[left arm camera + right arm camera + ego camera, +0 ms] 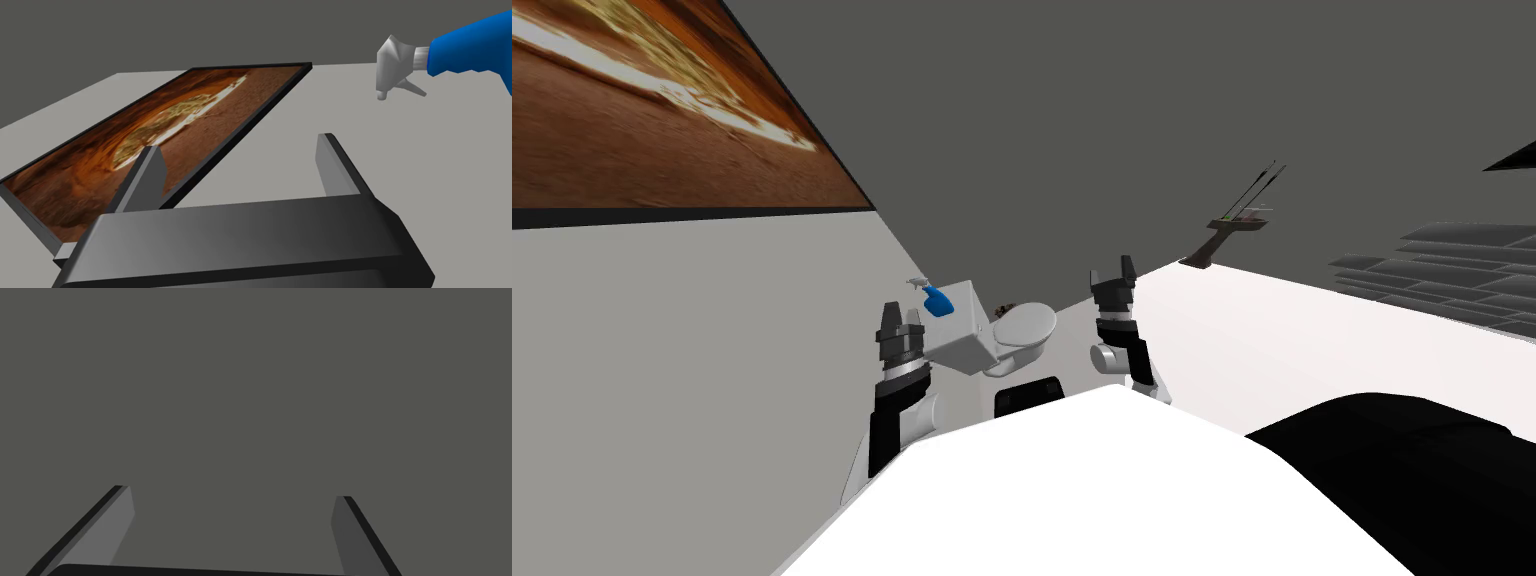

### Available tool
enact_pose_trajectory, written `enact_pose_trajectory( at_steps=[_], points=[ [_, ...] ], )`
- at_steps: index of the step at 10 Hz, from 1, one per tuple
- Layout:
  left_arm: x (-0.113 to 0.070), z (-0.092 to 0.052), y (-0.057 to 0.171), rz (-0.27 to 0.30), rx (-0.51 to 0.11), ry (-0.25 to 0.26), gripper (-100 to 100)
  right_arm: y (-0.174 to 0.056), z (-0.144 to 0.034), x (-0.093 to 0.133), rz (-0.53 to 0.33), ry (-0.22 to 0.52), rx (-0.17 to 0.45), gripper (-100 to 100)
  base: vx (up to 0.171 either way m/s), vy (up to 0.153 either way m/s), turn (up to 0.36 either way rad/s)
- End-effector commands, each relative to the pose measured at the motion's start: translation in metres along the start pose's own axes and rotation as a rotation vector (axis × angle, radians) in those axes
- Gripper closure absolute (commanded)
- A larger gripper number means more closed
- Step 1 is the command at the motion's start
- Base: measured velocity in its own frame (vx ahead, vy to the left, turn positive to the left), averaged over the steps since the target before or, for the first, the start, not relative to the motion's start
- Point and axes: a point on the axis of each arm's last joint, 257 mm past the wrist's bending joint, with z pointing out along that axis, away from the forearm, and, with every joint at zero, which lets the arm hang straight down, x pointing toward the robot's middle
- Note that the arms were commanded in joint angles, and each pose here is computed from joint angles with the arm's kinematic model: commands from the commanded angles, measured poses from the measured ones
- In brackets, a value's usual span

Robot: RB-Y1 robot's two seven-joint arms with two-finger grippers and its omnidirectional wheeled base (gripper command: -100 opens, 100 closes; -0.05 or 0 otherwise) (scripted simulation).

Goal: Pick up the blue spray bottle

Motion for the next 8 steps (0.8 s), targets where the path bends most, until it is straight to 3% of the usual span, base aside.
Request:
enact_pose_trajectory(
  at_steps=[1, 7, 8],
  points=[
    [0.006, 0.004, 0.013, 0.001, -0.025, 0.026, -100, 0.000, 0.000, 0.000, 0.000, 0.000, 0.000, 0, 0.026, -0.050, 0.008],
    [0.038, 0.027, 0.085, 0.016, -0.169, 0.151, -100, 0.000, 0.000, 0.000, 0.000, 0.000, 0.000, 0, 0.040, -0.131, 0.019],
    [0.039, 0.024, 0.094, 0.018, -0.194, 0.155, -100, 0.000, 0.000, 0.000, 0.000, 0.000, 0.000, 0, 0.036, -0.081, 0.012]
  ],
)
